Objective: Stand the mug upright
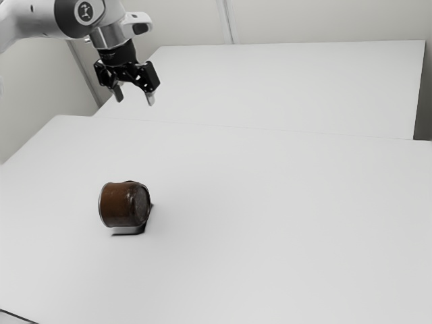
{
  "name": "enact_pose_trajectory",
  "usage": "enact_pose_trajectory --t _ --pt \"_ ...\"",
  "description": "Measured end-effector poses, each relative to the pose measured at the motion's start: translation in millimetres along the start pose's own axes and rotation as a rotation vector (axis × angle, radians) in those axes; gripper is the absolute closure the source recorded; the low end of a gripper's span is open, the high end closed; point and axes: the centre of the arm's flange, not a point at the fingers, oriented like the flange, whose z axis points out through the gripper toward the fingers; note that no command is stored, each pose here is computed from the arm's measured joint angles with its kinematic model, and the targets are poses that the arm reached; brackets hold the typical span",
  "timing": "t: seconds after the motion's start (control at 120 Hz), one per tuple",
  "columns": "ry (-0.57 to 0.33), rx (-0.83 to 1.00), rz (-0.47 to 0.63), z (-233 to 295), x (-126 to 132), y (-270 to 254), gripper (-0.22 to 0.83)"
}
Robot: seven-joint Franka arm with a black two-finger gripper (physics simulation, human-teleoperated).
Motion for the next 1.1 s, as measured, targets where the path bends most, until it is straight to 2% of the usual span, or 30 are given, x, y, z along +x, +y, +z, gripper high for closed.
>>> enact_pose_trajectory --t 0.342,0.65,1.1 --pt "-0.026 0.008 -0.038 6 -11 -15 0.00" --pt "-0.139 -0.079 -0.092 75 -19 -31 0.00" --pt "-0.117 -0.148 -0.155 138 -24 -104 0.00"
